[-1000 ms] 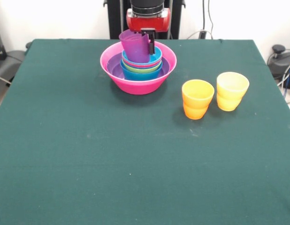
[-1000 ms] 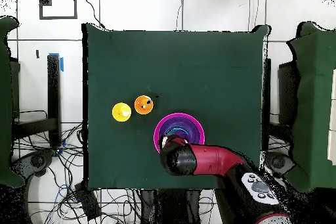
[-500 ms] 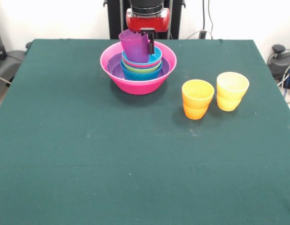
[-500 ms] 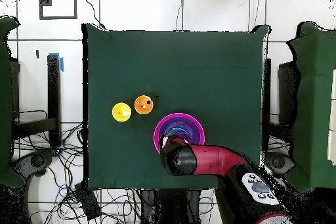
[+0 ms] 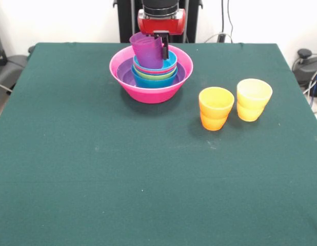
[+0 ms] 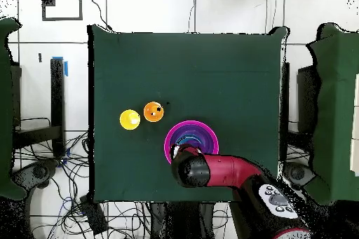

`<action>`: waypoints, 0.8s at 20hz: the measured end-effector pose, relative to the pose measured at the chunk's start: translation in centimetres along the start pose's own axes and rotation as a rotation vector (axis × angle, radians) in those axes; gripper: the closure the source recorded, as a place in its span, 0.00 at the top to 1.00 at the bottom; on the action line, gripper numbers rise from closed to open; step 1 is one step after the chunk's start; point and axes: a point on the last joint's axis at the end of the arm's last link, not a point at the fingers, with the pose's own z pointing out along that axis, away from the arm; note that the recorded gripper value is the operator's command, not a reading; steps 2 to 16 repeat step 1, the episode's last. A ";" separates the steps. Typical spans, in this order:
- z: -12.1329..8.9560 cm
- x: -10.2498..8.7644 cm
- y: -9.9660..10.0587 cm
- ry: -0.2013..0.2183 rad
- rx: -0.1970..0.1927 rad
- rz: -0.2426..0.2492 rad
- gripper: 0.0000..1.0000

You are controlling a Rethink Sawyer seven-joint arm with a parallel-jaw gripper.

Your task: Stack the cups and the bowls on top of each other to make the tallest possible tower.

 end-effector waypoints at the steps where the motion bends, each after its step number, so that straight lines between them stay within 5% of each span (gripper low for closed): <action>1: 0.0 0.0 0.0 0.000 0.000 0.000 0.00; 16: 0.0 0.0 0.0 0.000 0.000 0.000 0.00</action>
